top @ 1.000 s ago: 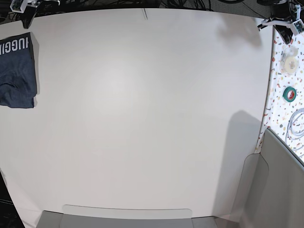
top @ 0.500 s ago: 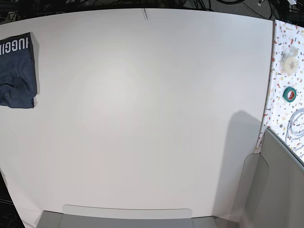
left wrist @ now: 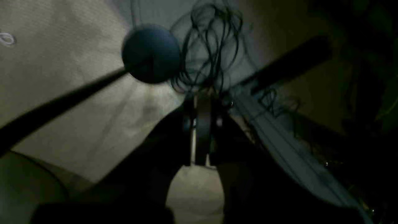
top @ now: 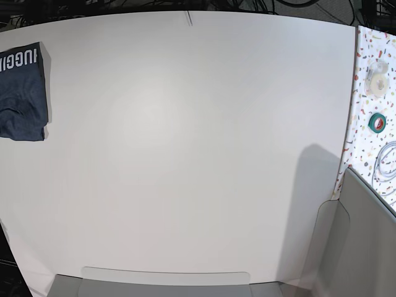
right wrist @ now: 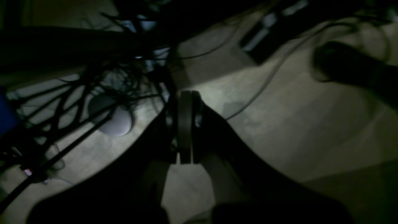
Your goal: Layout the t-shirt on the table in an organized manner, then fold the t-shirt properly
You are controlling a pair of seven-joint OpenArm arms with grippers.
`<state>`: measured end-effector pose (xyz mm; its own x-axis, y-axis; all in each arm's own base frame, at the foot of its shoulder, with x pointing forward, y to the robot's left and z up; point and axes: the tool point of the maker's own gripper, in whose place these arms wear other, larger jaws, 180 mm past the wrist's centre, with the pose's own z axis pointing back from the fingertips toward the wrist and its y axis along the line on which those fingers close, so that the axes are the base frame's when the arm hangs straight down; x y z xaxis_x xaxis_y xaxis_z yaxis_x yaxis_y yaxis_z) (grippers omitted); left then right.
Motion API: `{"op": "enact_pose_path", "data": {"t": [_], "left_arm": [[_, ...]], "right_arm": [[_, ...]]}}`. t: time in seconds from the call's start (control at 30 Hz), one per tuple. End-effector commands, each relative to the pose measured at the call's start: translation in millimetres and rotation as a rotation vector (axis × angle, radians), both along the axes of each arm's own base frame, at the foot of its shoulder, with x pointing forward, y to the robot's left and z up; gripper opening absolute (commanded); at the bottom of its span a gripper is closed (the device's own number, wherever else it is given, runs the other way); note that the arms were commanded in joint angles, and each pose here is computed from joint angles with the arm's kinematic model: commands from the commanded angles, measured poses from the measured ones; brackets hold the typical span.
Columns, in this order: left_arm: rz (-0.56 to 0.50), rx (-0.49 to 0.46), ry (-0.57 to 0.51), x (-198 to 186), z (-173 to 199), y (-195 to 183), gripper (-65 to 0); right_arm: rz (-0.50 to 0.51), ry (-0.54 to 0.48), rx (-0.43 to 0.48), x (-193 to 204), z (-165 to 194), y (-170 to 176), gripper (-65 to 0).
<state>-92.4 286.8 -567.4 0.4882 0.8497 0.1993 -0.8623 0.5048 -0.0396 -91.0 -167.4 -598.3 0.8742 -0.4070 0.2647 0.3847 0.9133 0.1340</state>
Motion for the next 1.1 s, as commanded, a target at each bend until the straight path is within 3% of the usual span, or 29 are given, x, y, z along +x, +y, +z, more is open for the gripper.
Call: {"op": "enact_pose_path", "data": {"t": [0.0,0.2,0.5,0.6,0.7,0.8,1.07], "left_arm": [[-0.014,0.014,0.01,-4,-2,5,-65.0],[-0.228,-0.026,0.078,-1,-43,-24,-65.0],[-0.611,-0.012,0.024,25,-70,-74,-65.0],[-0.753,-0.046,0.063,20,-77,-88,-65.0],[-0.878,-0.066,0.092,21,-81,-94,-65.0],[-0.929,-0.069,0.093,29,-83,-96,-65.0],[-0.93,-0.065,0.061,51,-86,-104,-65.0]], "right_arm": [[-0.012,0.022,0.005,-9,-4,-1,-65.0],[-0.014,0.08,0.082,17,-36,23,-65.0],[0.193,0.064,0.178,81,-53,72,-65.0],[0.254,0.05,0.173,104,-55,79,-65.0],[0.285,0.042,0.105,123,-57,71,-65.0],[0.283,0.031,0.09,132,-57,71,-65.0],[0.281,0.005,0.114,146,-55,89,-65.0]]}}
